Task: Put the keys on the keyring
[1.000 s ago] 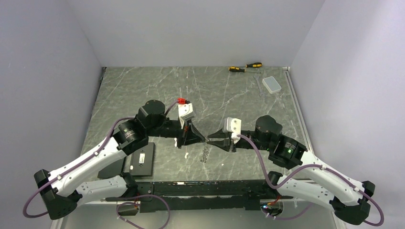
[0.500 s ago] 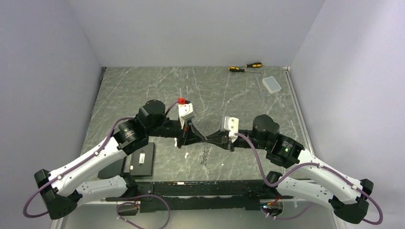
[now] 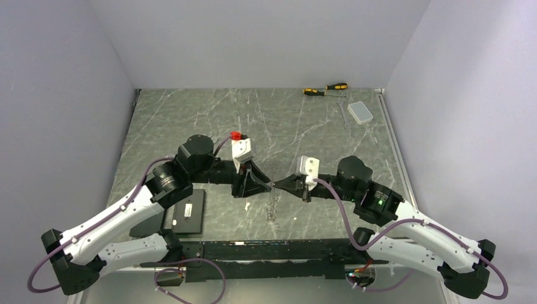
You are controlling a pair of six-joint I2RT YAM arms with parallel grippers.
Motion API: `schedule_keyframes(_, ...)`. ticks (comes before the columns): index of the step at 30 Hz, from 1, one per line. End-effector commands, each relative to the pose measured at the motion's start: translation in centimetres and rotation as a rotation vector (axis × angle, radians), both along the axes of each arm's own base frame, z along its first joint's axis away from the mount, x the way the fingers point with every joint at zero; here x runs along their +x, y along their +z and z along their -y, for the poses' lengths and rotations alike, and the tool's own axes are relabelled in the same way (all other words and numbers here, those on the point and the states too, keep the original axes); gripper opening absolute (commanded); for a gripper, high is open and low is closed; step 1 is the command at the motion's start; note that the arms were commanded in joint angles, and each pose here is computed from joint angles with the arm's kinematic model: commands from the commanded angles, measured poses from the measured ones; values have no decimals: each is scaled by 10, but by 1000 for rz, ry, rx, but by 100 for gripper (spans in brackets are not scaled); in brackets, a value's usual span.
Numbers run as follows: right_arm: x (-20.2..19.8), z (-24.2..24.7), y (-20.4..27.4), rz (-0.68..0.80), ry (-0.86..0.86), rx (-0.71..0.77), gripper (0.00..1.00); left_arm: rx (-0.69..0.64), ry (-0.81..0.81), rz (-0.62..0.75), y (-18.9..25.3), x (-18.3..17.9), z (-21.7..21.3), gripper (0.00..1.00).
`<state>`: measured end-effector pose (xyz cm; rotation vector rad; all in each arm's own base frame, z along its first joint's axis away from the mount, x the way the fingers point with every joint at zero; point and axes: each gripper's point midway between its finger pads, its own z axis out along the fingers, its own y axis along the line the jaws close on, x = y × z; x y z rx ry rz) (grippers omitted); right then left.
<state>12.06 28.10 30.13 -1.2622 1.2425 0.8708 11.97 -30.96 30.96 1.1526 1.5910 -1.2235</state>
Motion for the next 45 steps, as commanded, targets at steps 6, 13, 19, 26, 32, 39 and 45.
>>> schedule_keyframes(6,4,3,30,47,-42,132,0,-135,16,101,35,-7,-11,46)
schedule_keyframes(13,1,4,41,52,-35,171,0,-126,11,85,26,-7,-8,40)
schedule_keyframes(19,-4,4,48,50,-15,208,0,-143,14,87,25,-5,-6,43)
schedule_keyframes(26,-9,0,53,43,18,230,0,-158,3,91,29,-4,-2,43)
schedule_keyframes(32,-11,0,55,42,31,238,0,-162,-4,94,28,-4,0,39)
schedule_keyframes(39,-15,-2,53,35,56,234,0,-167,-1,99,29,-3,1,40)
schedule_keyframes(45,-16,-3,55,37,62,248,0,-157,-31,86,25,-5,4,33)
